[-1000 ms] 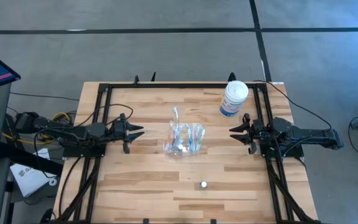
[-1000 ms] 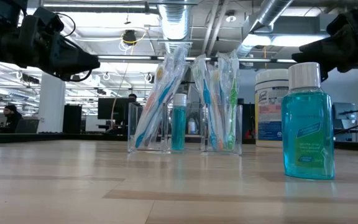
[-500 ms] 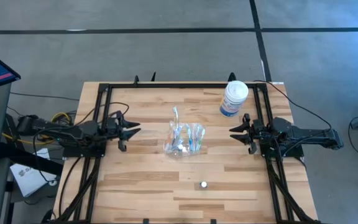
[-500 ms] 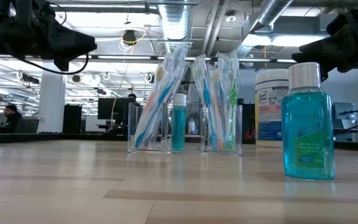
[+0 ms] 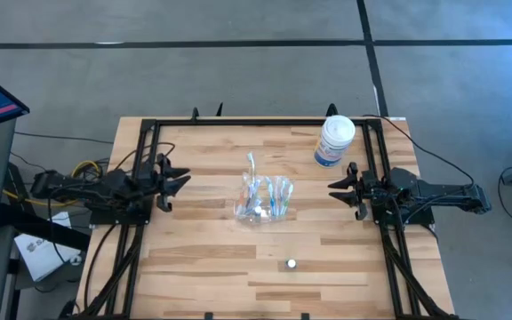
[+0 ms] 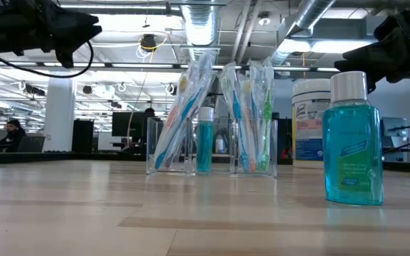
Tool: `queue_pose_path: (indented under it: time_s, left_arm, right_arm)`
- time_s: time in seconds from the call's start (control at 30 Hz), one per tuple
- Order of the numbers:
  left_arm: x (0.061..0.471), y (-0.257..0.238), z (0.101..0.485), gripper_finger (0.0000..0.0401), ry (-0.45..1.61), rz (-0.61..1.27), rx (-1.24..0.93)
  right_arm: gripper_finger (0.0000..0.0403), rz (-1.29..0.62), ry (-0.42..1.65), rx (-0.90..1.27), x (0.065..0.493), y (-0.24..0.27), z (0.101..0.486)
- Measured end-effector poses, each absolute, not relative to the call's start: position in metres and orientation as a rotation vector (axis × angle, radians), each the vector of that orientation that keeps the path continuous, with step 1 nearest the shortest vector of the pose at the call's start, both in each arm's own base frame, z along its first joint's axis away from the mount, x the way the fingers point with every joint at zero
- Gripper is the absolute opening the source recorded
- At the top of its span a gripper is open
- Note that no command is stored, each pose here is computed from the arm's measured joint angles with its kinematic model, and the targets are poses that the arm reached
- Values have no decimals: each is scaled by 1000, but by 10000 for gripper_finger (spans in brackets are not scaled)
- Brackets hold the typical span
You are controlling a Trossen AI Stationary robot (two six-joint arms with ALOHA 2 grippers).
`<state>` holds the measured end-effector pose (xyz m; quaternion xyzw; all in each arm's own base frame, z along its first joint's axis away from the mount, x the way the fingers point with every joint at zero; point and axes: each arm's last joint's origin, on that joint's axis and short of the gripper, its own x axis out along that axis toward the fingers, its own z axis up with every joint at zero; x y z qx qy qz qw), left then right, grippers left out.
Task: Pick & Place toothbrushing station
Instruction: Put the mouthwash into the transparent organizer
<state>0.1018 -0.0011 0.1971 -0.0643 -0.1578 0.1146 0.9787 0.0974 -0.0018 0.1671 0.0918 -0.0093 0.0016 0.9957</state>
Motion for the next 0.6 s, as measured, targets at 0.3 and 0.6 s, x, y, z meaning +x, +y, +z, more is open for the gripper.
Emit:
queue_pose_path:
  time_s: [0.3,0.6]
  left_arm:
    - [93,0,204,104,-408,227,-151]
    - [88,0,208,104,-454,225,-161]
  right_arm:
    - [118,3,-18,184,97,-2,167]
    - [118,3,-18,184,97,-2,167]
